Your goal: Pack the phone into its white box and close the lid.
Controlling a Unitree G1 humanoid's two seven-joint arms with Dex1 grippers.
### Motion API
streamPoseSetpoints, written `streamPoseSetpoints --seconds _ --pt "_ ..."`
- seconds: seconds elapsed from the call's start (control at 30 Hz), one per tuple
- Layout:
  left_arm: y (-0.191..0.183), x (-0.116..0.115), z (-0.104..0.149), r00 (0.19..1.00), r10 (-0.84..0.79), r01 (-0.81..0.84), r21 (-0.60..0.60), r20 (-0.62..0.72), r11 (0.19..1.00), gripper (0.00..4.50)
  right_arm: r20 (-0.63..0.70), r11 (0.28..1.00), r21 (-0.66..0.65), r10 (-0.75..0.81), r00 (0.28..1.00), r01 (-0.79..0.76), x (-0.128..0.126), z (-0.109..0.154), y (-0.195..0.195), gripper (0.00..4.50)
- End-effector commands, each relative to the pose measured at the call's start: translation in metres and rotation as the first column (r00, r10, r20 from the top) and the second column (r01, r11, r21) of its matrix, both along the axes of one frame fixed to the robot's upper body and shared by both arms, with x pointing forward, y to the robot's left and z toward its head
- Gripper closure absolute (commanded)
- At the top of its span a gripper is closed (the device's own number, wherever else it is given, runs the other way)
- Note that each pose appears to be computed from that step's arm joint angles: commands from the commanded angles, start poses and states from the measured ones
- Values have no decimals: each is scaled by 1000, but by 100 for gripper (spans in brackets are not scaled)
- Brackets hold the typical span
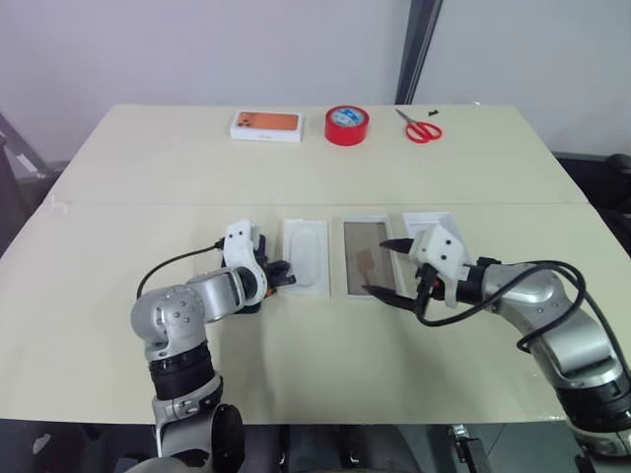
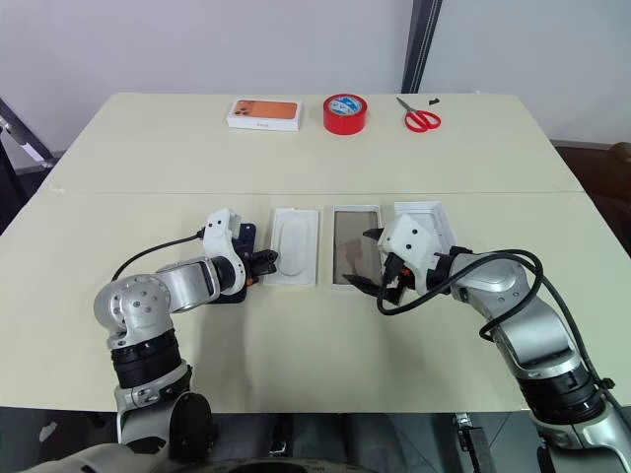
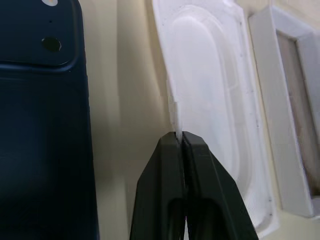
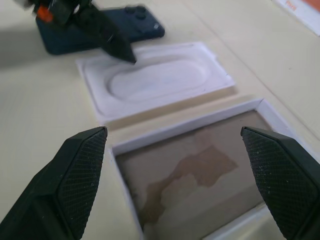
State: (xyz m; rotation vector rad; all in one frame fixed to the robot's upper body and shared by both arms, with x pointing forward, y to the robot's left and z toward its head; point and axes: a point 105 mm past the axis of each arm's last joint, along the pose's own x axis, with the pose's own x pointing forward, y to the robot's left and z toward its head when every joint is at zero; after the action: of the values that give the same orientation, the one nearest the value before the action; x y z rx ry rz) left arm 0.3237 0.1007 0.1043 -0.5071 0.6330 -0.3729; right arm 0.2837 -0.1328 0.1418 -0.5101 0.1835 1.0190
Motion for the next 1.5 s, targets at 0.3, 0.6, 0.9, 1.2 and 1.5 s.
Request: streamPoseSetpoints --seconds 0.3,0.6,0.9,1.2,1.5 --pt "35 11 40 985 118 -98 -154 126 983 450 -65 971 -198 121 991 -131 -1 -35 4 87" --pt "46 9 51 974 161 -127 -205 160 970 450 -54 947 -208 237 970 -243 -4 -36 26 444" --pt "52 9 76 962 160 -100 -259 223 961 450 -10 912 -195 367 930 -362 -21 -32 74 444" --pt "46 5 68 971 123 -75 -230 203 970 450 6 918 -180 360 933 -353 -7 -32 92 359" --pt "30 -5 54 983 42 -10 -171 179 985 450 25 966 -43 256 966 -255 -1 12 52 97"
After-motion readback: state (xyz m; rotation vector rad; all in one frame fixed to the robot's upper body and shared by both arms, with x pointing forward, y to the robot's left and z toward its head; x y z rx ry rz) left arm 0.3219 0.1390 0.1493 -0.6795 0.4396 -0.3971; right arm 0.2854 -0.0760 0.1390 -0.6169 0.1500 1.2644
